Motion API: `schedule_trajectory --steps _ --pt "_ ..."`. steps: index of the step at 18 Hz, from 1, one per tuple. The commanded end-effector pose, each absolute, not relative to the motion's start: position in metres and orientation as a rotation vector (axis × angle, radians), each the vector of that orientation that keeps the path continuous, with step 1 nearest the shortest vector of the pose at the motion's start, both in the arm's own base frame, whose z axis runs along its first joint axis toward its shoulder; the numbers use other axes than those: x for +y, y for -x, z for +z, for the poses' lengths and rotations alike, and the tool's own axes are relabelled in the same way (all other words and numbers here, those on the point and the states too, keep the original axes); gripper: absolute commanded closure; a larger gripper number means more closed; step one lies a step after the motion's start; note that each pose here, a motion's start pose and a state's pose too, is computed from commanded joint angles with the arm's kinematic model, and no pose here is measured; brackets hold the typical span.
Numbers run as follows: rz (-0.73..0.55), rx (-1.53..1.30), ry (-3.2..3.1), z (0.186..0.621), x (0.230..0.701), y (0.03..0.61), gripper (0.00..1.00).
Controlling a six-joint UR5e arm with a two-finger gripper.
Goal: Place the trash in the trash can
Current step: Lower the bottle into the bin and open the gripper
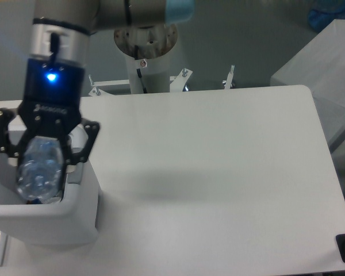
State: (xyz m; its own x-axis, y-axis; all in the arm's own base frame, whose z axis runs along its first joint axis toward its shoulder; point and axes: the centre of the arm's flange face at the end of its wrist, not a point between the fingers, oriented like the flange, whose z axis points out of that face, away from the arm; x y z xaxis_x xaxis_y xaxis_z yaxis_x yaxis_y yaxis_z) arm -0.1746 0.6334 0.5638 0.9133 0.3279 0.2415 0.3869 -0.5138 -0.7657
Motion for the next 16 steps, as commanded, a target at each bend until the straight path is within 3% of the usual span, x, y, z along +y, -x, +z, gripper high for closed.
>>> schedule_trajectory --steps 4,5,7,12,16 --pt "-0.091 -0.508 2.171 0.554 0.635 0.171 0.33" --pt "-0.091 -0.508 2.177 0.55 0.635 0.171 0.25" --pt "-0.068 -0.462 2.2 0.544 0.632 0.17 0.0" --pt "0.018 -0.333 2.243 0.534 0.626 0.183 0.0" --pt "0.131 -0.391 2.224 0.544 0.601 0.256 0.0"
